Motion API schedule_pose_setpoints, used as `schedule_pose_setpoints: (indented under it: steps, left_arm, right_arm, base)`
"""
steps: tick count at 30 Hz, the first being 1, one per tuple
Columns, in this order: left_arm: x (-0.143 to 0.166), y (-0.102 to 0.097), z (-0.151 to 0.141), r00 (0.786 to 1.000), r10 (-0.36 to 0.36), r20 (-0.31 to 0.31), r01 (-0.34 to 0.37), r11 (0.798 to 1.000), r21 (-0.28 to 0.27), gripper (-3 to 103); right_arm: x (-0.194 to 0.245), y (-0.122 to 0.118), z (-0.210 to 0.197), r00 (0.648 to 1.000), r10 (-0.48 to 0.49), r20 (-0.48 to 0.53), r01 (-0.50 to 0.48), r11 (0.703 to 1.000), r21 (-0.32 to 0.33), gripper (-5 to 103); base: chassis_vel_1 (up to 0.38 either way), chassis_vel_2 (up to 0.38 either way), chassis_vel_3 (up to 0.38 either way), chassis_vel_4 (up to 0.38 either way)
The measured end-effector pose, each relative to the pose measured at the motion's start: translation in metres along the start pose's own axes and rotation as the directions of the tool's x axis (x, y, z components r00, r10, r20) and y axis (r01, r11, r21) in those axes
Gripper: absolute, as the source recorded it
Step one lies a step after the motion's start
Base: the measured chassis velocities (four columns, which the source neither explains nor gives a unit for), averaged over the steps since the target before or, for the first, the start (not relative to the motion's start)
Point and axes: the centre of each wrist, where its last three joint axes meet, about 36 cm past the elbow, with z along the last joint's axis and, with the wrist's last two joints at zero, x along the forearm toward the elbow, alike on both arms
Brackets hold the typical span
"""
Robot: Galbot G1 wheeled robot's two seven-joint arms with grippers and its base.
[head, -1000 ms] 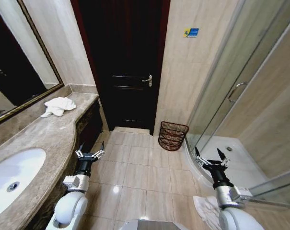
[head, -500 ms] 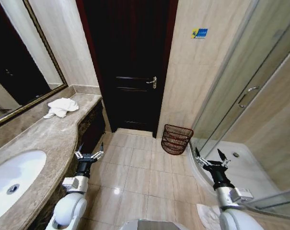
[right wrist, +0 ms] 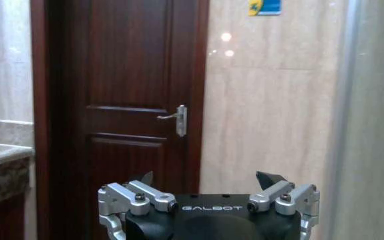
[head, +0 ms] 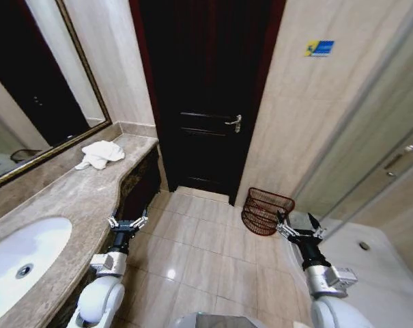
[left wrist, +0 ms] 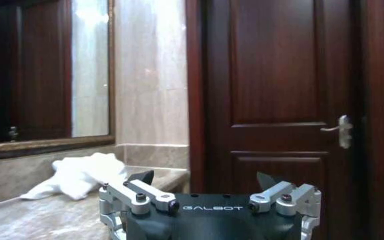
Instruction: Discard the used towel into the hamper.
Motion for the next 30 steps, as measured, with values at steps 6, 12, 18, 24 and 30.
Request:
schedule_pose_setpoints:
  steps: [6, 12, 18, 24, 30]
  left_arm:
    - [0.002, 0.0007, 0.0009, 1.0, -0.003, -0.004, 0.003, 1.0, -0.003, 100]
    - [0.0042, 0.0004, 0.0022, 1.0, -0.006, -0.004, 0.006, 1.0, -0.003, 100]
    - [0.0057, 0.0011, 0.0029, 1.0, -0.01, -0.003, 0.01, 1.0, -0.003, 100]
    - [0.005, 0.0028, 0.0003, 1.0, -0.017, 0.005, 0.017, 1.0, -0.006, 100]
    - [0.0031, 0.0061, -0.003, 1.0, -0.026, 0.01, 0.026, 1.0, -0.011, 100]
  right_arm:
    - [-0.0013, 0.0006, 0.0008, 1.0, -0.001, 0.002, 0.001, 1.0, -0.003, 100]
    - [-0.0019, 0.001, 0.0007, 1.0, -0.004, 0.004, 0.004, 1.0, -0.004, 100]
    - [-0.0021, 0.0008, 0.0014, 1.0, -0.005, 0.004, 0.005, 1.0, -0.005, 100]
    - [-0.0036, 0.001, 0.0023, 1.0, -0.01, 0.005, 0.01, 1.0, -0.007, 100]
    - [-0.0072, 0.0024, 0.0009, 1.0, -0.021, 0.013, 0.021, 1.0, -0.009, 100]
  base:
    - [-0.039, 0.187, 0.176, -0.049]
    - [-0.051, 0.182, 0.202, -0.035]
    - [-0.06, 0.193, 0.197, -0.056]
    - [-0.068, 0.19, 0.196, -0.069]
    - [-0.076, 0.195, 0.192, -0.077]
